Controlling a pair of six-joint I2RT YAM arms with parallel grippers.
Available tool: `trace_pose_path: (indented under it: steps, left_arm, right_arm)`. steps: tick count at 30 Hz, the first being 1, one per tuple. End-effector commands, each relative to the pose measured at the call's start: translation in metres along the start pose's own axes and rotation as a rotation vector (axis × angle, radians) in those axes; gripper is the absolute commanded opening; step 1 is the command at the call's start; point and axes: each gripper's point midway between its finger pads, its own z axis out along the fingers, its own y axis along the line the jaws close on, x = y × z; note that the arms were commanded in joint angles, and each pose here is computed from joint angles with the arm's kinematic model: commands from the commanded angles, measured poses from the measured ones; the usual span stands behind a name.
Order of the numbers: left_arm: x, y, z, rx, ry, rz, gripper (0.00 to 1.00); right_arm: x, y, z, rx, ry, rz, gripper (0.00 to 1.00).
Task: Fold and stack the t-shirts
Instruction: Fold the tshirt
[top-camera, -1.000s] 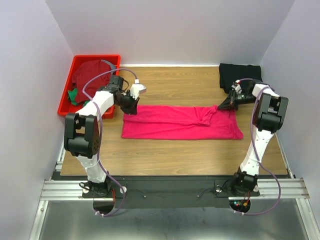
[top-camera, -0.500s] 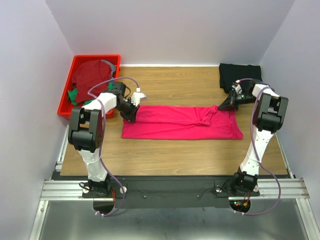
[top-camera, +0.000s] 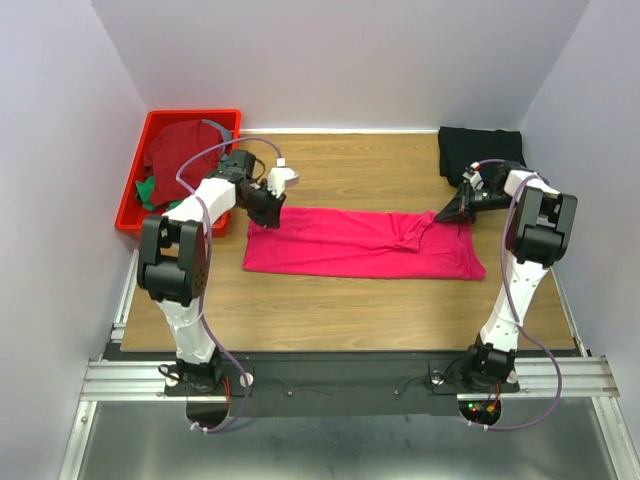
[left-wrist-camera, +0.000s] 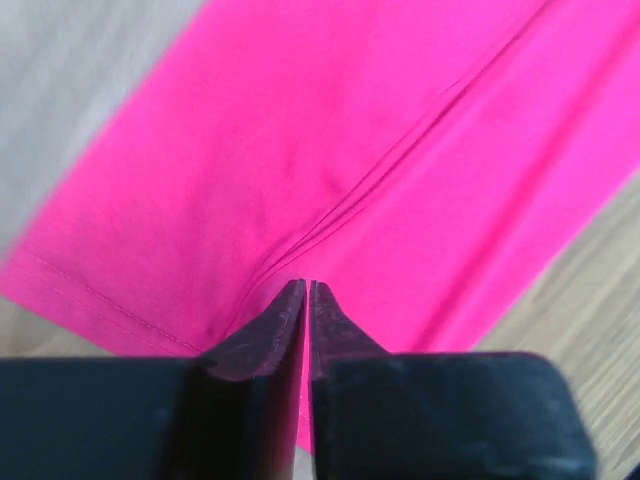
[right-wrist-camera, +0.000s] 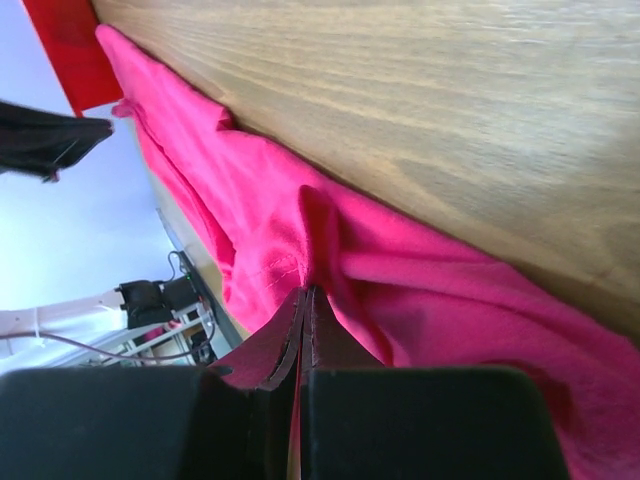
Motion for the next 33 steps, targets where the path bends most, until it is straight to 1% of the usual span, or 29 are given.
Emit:
trace_pose_path:
  steps: [1,3,4,5,6,7,8,9,10,11,12,13,14,15,17,18,19,20,23,24,27,28,33]
  left_arm:
    - [-0.080,-0.057,-0.032,0.019,-0.179,0.246,0.29]
    - [-0.108,-0.075,-0.026,0.007,-0.232,0.304,0.34]
    - [-0.118,-0.098,-0.013,0.034,-0.236,0.353,0.38]
    - [-0.127,-0.112,-0.006,0.050,-0.250,0.382,0.38]
    - [-0.146,-0.122,-0.003,0.053,-0.289,0.416,0.39]
    - [-0.153,-0.147,0.009,0.089,-0.290,0.457,0.39]
    - [-0.163,-0.156,0.022,0.110,-0.296,0.473,0.39]
    - [-0.169,-0.165,0.030,0.126,-0.299,0.494,0.39]
    - [-0.170,-0.188,0.050,0.165,-0.287,0.530,0.39]
    - [-0.173,-0.198,0.056,0.177,-0.287,0.553,0.39]
    - [-0.188,-0.210,0.058,0.179,-0.322,0.594,0.39]
    - [-0.188,-0.214,0.071,0.173,-0.311,0.632,0.39]
    - [-0.191,-0.234,0.077,0.191,-0.317,0.676,0.39]
    - [-0.203,-0.240,0.078,0.172,-0.346,0.708,0.39]
    - [-0.205,-0.251,0.093,0.186,-0.348,0.751,0.39]
    - [-0.213,-0.262,0.094,0.193,-0.370,0.777,0.39]
    - [-0.212,-0.264,0.104,0.198,-0.363,0.795,0.39]
    - [-0.219,-0.269,0.105,0.199,-0.382,0.813,0.39]
    - [-0.217,-0.279,0.122,0.197,-0.380,0.860,0.40]
    - [-0.219,-0.283,0.125,0.190,-0.386,0.903,0.40]
    - [-0.220,-0.288,0.137,0.177,-0.390,0.967,0.40]
    - [-0.215,-0.290,0.145,0.178,-0.377,0.978,0.40]
    - [-0.210,-0.287,0.160,0.152,-0.352,1.041,0.41]
  right_arm:
    - [-0.005,0.035,-0.017,-0.059,-0.048,-0.075,0.01]
    - [-0.003,0.037,-0.018,-0.062,-0.048,-0.076,0.00]
    - [-0.001,0.037,-0.017,-0.065,-0.045,-0.071,0.01]
    - [0.000,0.036,-0.017,-0.065,-0.044,-0.071,0.01]
    - [0.001,0.036,-0.017,-0.064,-0.043,-0.069,0.01]
    - [0.002,0.035,-0.016,-0.067,-0.041,-0.066,0.01]
    - [0.002,0.035,-0.016,-0.065,-0.040,-0.063,0.01]
    - [0.002,0.034,-0.016,-0.065,-0.039,-0.062,0.01]
    - [0.002,0.033,-0.015,-0.064,-0.038,-0.061,0.01]
    - [0.002,0.032,-0.014,-0.061,-0.037,-0.056,0.01]
    - [0.002,0.031,-0.014,-0.060,-0.035,-0.055,0.00]
    - [0.003,0.029,-0.013,-0.054,-0.033,-0.053,0.00]
    - [0.004,0.028,-0.013,-0.052,-0.031,-0.052,0.00]
    - [0.003,0.027,-0.013,-0.051,-0.032,-0.051,0.01]
    - [0.004,0.025,-0.011,-0.052,-0.028,-0.043,0.01]
    - [0.003,0.025,-0.011,-0.052,-0.028,-0.042,0.01]
    - [0.003,0.025,-0.011,-0.054,-0.027,-0.037,0.01]
    - [0.003,0.024,-0.010,-0.056,-0.026,-0.036,0.01]
    - [0.004,0.023,-0.009,-0.053,-0.023,-0.031,0.01]
    - [0.004,0.023,-0.009,-0.051,-0.022,-0.030,0.01]
    - [0.008,0.020,-0.009,-0.044,-0.019,-0.030,0.01]
    - [0.010,0.018,-0.007,-0.040,-0.013,-0.028,0.01]
    - [0.012,0.017,-0.007,-0.043,-0.009,-0.026,0.01]
